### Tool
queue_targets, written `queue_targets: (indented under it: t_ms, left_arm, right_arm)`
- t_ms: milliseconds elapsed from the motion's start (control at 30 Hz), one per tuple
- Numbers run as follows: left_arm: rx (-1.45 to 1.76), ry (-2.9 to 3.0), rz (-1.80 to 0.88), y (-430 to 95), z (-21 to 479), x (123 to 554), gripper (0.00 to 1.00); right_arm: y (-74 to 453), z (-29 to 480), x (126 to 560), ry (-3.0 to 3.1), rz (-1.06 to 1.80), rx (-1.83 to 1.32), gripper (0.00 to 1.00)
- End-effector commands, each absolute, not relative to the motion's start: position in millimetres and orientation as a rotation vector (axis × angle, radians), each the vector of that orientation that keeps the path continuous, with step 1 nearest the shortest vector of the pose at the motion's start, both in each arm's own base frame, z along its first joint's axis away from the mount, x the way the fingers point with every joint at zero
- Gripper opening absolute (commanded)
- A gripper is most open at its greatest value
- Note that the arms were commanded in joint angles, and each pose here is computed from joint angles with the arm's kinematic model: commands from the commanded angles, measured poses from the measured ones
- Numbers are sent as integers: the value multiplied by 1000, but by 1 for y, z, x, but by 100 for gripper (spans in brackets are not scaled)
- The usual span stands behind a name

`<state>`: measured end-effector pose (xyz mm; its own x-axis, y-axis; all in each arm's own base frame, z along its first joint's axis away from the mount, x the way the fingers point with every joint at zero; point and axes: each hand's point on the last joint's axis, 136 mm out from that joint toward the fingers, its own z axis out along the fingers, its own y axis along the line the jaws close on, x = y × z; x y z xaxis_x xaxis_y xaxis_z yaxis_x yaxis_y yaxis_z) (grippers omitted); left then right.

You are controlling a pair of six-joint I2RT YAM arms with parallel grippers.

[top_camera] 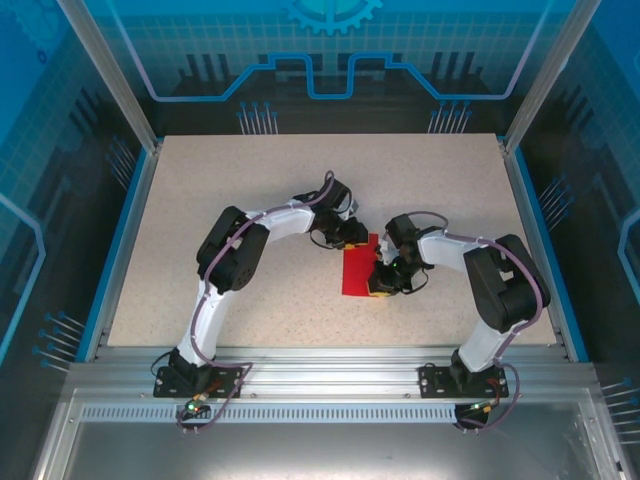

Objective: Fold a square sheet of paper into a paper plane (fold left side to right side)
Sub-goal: First fold in half a square sheet of paper at the center of the table.

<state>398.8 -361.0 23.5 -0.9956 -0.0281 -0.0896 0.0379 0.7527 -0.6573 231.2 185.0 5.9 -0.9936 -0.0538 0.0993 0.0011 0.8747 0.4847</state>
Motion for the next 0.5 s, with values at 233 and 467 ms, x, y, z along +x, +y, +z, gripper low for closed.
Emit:
queue_targets:
  t_ms: [233,467]
  left_arm:
    - [-67,2855,-899,-326,1,430,36]
    - [-99,2840,-887,-315,3,441,36]
  right_arm:
    - [147,-31,200,-2892,-392,36,9]
    - [148,-32,198,-2889,-395,39,9]
